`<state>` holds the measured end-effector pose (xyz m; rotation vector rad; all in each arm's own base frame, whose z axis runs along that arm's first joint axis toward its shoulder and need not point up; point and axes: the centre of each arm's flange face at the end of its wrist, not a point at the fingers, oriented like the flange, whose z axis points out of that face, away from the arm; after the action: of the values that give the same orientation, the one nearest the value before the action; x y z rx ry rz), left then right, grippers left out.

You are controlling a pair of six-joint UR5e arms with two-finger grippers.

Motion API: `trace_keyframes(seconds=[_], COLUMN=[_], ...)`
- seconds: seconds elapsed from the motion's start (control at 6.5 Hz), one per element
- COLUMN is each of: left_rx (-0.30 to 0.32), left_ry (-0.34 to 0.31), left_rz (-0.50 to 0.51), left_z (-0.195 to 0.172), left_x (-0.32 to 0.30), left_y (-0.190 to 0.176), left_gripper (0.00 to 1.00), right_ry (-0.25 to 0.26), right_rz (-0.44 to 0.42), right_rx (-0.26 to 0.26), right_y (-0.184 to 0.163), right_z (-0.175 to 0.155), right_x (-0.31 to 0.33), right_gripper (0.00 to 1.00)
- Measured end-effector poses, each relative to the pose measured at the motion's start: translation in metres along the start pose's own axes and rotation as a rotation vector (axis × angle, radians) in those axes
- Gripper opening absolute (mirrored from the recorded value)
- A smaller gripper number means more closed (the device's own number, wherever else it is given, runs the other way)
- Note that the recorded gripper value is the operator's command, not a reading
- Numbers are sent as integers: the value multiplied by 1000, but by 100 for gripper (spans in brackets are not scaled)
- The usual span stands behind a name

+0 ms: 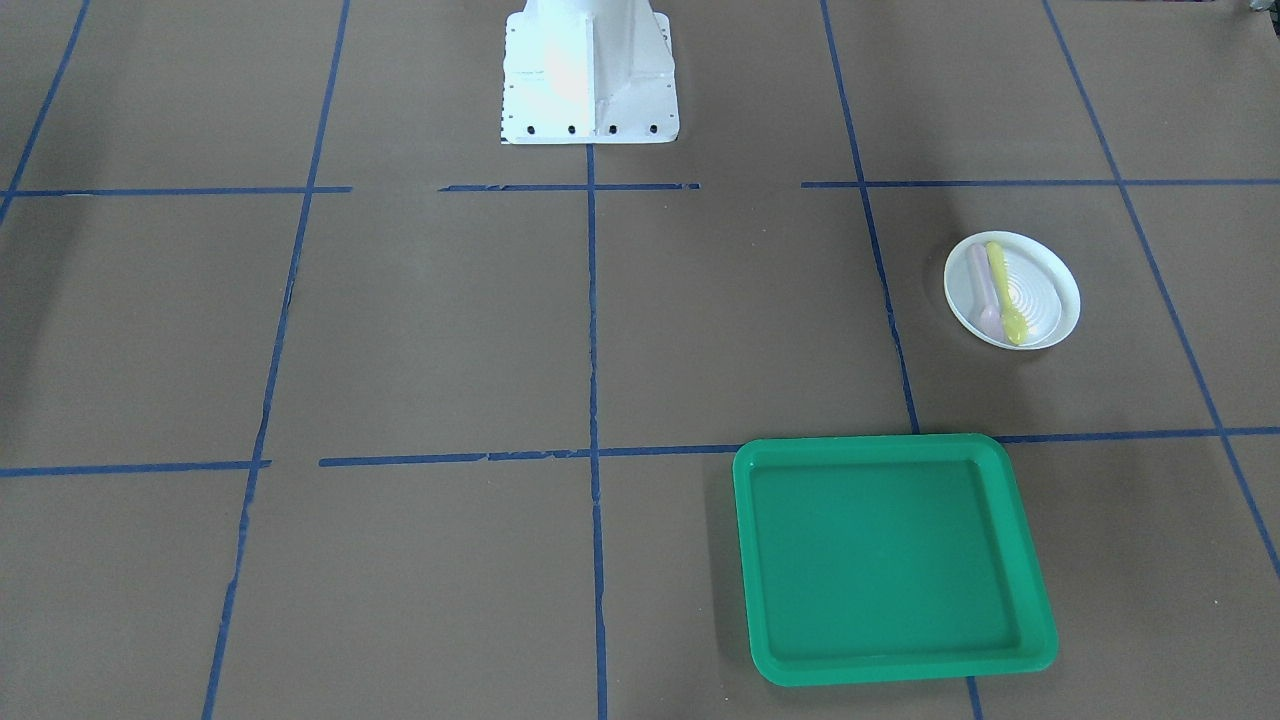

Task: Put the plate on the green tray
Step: 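Lower the left gripper down to the rim of the white plate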

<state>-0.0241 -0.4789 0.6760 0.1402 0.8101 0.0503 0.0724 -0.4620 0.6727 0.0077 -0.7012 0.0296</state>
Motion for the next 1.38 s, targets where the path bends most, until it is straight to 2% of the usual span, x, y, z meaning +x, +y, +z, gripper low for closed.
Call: trace_keyframes(seconds=[0.46,0.77,0.92,1.08,1.23,1.38], left_rx=[-129,-213,-244,-250,-239,-218], left_ry=[95,113,101,60,11,-33], left_rz=[-53,-57,-62,-38,-8,12], left_z=[69,110,127,142,152,151], left_x=[67,136,167,190,205,216], left_y=[1,-6,-4,1,4,4], left_gripper=[100,100,100,99,98,91], right_ry=[0,0,0,0,0,0], right_rz=[0,0,0,0,0,0], right_rx=[0,0,0,0,0,0], right_y=[0,0,0,0,0,0], right_z=[0,0,0,0,0,0], right_x=[0,0,0,0,0,0], right_gripper=[100,100,100,100,100,100])
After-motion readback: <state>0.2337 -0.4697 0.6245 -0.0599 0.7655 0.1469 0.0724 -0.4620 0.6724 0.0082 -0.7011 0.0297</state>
